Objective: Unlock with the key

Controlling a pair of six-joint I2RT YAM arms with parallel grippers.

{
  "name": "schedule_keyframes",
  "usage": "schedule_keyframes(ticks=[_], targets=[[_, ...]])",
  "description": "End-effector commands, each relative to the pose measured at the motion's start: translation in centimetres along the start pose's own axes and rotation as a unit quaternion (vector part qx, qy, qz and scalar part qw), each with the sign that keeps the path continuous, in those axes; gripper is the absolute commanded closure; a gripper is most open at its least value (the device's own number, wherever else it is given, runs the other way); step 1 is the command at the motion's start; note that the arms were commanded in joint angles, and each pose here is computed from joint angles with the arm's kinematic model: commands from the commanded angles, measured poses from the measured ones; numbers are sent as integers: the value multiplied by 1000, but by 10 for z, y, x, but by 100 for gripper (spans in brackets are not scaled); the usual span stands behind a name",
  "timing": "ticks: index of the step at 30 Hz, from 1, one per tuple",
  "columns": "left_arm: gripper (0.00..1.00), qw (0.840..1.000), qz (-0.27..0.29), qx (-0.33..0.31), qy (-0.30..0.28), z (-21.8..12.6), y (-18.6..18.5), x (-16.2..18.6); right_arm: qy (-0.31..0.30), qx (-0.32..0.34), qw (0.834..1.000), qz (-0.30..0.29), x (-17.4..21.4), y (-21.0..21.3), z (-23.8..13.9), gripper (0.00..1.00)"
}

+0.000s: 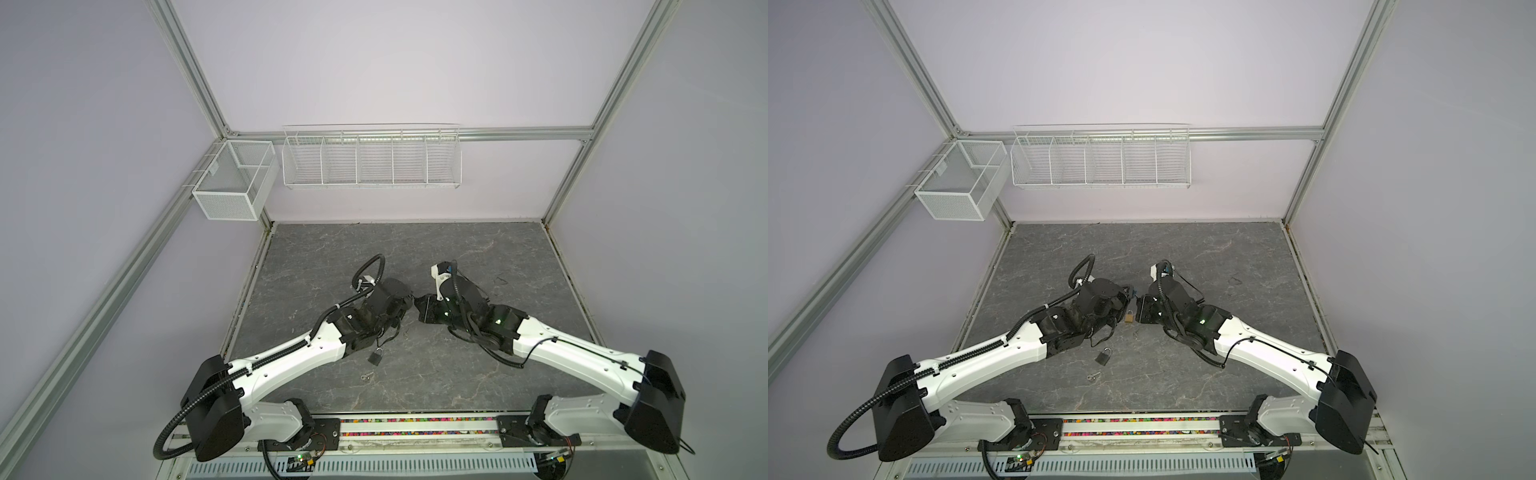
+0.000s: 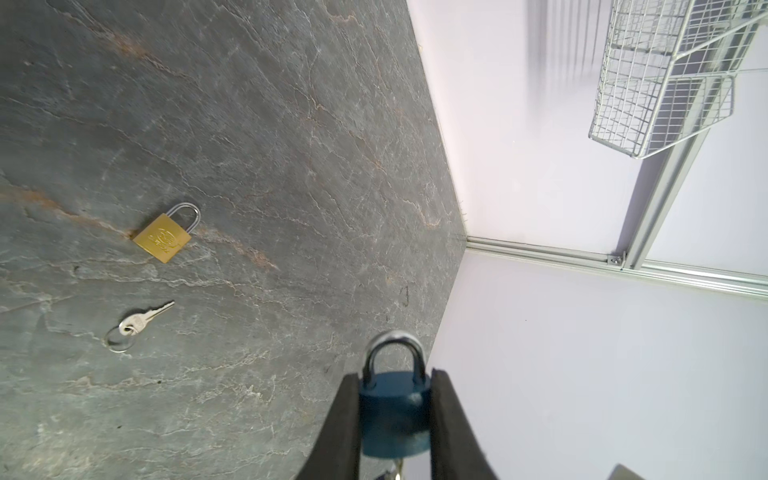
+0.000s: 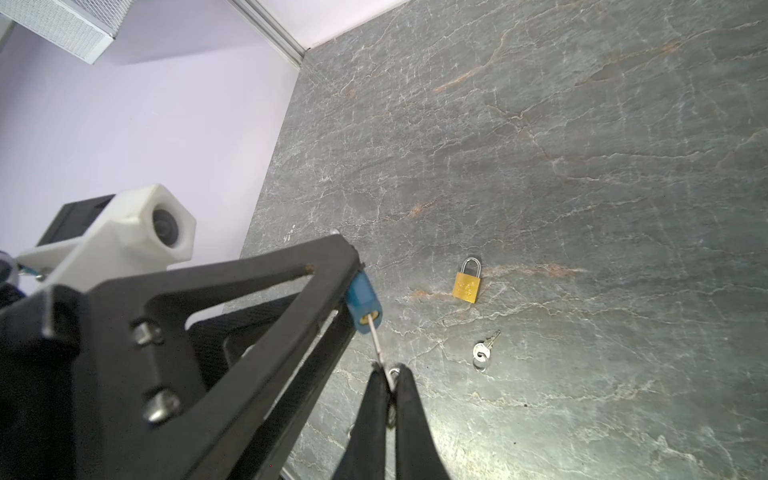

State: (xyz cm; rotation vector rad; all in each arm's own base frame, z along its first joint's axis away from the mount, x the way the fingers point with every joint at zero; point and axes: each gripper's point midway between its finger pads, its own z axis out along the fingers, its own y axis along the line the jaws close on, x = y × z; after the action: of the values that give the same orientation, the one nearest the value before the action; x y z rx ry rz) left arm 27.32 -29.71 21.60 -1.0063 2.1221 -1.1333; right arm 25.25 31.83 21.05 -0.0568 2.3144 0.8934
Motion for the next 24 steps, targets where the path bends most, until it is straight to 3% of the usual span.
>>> schedule_keyframes(ticks=[1, 6, 10, 18, 24], targets=[[100, 998, 0, 36, 44, -5, -22, 23, 6, -92, 996, 19, -6, 45, -4, 94], [100, 997, 9, 43, 56, -10, -26, 26, 6, -103, 995, 7, -8, 51, -7, 93], [100, 997, 23, 39, 68, -13, -22, 29, -8, -75, 997, -30, -16, 45, -12, 94], [100, 993, 55, 46, 96, -15, -31, 40, -5, -119, 993, -18, -22, 62, -13, 93], [100, 993, 45, 18, 108, -18, -20, 42, -46, -31, 993, -103, -32, 41, -19, 94]])
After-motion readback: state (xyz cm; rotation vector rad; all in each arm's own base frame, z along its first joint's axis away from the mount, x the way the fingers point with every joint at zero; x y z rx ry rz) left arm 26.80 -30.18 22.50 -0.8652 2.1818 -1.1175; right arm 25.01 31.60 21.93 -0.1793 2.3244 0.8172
